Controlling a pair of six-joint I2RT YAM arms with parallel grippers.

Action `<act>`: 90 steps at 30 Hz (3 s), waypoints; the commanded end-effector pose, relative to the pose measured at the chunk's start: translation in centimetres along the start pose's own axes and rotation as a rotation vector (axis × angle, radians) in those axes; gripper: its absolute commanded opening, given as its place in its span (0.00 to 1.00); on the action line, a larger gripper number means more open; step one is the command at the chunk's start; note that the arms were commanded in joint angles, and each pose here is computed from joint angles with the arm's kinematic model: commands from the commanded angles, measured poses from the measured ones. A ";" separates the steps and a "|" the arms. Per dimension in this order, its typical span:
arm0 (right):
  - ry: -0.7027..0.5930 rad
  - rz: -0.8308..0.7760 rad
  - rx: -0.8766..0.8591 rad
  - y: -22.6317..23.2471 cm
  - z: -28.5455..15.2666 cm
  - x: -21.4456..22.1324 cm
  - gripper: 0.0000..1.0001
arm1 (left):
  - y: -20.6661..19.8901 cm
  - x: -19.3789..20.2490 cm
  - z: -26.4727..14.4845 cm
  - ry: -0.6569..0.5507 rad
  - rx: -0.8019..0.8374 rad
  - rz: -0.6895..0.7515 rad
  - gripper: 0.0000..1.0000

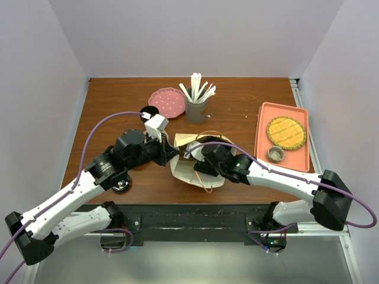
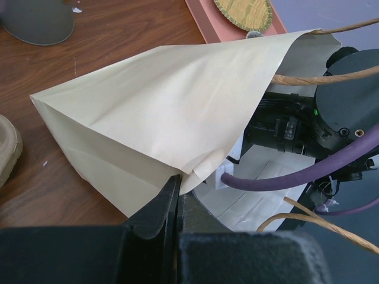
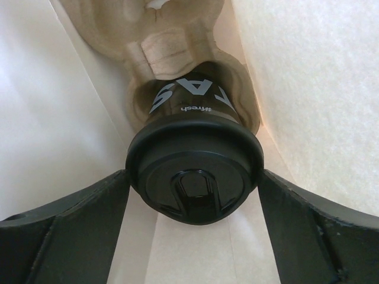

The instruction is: Pack the takeout coffee

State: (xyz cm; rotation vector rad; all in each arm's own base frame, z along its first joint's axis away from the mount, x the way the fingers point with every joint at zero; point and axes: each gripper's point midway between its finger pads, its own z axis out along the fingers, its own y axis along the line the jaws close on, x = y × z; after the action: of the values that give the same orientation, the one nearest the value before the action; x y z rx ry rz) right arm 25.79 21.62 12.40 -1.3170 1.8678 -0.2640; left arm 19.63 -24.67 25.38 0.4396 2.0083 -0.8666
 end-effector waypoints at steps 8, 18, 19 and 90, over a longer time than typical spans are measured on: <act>0.003 0.049 0.041 -2.4 -2.0 -0.8 0.99 | -1.5 -1.0 -0.5 0.010 0.039 -0.029 0.00; 0.017 0.071 0.078 -3.8 -3.5 -0.4 0.99 | -1.8 0.0 -0.2 0.077 0.050 -0.052 0.00; 0.019 0.073 0.083 -4.0 -3.6 -0.3 0.99 | -1.9 0.2 -0.2 0.089 0.058 -0.053 0.00; -0.149 0.079 -0.124 -2.9 -6.1 -4.2 0.91 | -2.5 -1.0 0.1 0.272 -0.070 -0.189 0.00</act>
State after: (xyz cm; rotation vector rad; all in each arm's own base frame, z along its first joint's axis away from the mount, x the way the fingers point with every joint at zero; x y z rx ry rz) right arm 23.44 21.24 16.93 -1.3591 1.8884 -0.0580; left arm 19.45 -26.53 26.49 0.3664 2.3318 -0.8618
